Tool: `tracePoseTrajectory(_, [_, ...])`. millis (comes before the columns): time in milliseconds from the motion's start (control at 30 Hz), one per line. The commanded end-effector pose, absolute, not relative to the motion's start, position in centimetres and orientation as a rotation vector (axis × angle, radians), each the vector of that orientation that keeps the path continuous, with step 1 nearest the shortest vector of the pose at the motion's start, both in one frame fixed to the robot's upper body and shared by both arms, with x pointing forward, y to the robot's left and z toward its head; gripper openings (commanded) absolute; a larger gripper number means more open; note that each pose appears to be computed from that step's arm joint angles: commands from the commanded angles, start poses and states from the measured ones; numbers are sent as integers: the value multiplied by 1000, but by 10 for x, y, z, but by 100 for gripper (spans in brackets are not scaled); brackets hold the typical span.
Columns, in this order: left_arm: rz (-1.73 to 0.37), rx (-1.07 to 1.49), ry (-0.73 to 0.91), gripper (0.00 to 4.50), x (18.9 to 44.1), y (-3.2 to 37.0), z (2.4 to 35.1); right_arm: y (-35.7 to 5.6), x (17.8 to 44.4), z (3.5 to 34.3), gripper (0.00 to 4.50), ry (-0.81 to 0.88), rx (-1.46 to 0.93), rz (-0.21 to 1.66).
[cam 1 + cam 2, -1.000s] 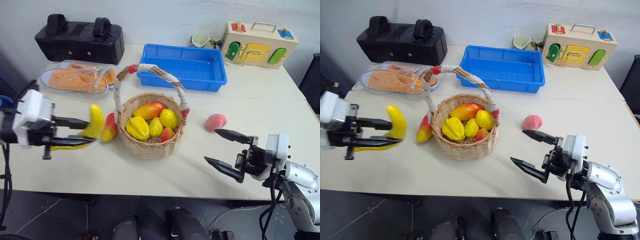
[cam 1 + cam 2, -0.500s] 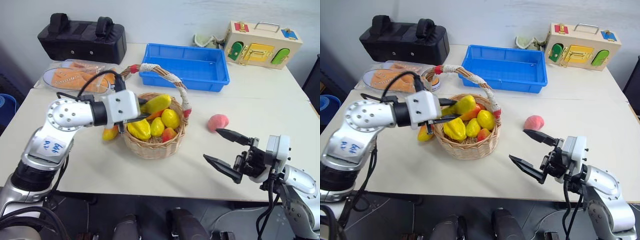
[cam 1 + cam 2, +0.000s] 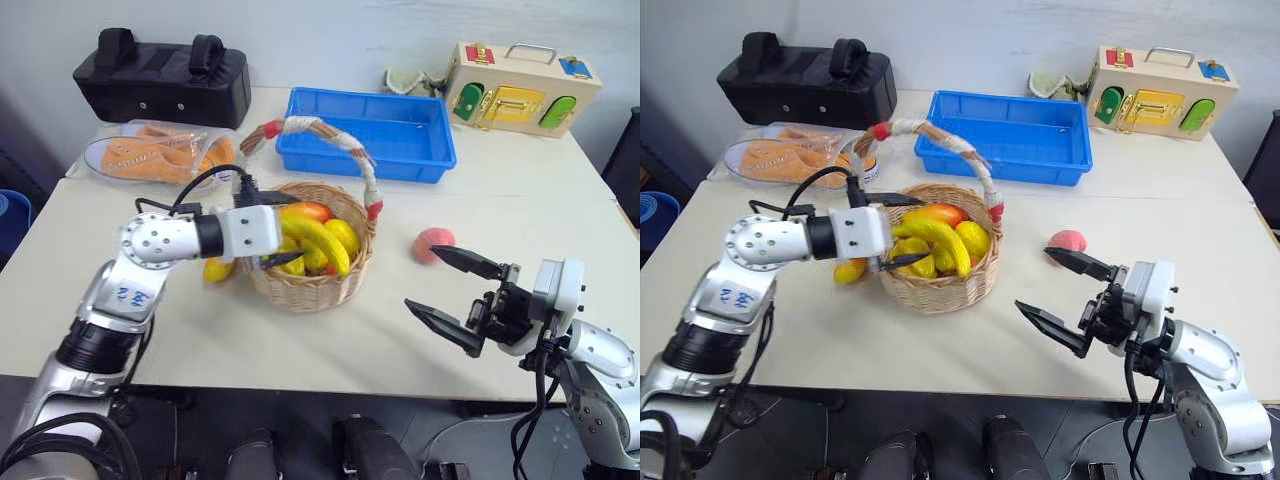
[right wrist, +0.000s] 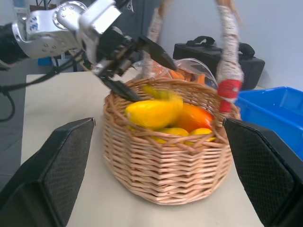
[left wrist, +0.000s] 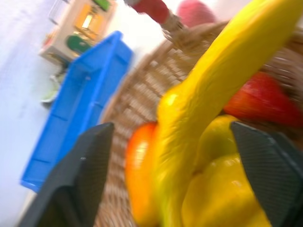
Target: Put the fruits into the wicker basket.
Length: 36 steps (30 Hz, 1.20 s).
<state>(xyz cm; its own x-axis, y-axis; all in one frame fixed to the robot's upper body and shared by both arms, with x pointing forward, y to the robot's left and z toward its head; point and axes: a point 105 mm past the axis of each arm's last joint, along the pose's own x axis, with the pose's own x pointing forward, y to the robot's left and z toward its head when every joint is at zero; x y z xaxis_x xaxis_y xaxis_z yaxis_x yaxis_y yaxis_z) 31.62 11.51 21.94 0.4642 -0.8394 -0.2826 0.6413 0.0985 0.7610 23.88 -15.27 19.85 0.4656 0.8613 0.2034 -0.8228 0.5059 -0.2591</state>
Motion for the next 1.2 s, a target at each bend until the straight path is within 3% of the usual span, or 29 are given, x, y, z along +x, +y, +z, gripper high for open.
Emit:
tracePoseTrajectory(33, [-1147,921,-273,447,298,135,245,-153,243,202,450,-328,-145,1074])
tracePoseTrajectory(200, [-1084,910,-220,447,295,162,253,-152,249,200,450,-319,-140,1102])
tracePoseTrajectory(267, [-1188,734,-235,447,264,166,264,-151,252,198,450,-317,-129,1122])
tracePoseTrajectory(333, [-1214,560,-150,447,244,183,263,-149,254,197,450,-323,-127,1143])
tracePoseTrajectory(533, [-715,268,33,447,236,302,227,-141,256,197,450,-404,-172,1173])
tracePoseTrajectory(767, [-230,202,270,447,185,425,166,-142,254,196,450,-437,-195,1153])
tracePoseTrajectory(933, [-267,213,270,447,195,417,174,-151,251,199,450,-450,-237,1088])
tracePoseTrajectory(1200, [-640,173,359,447,279,291,183,-170,244,196,450,-387,-292,1005])
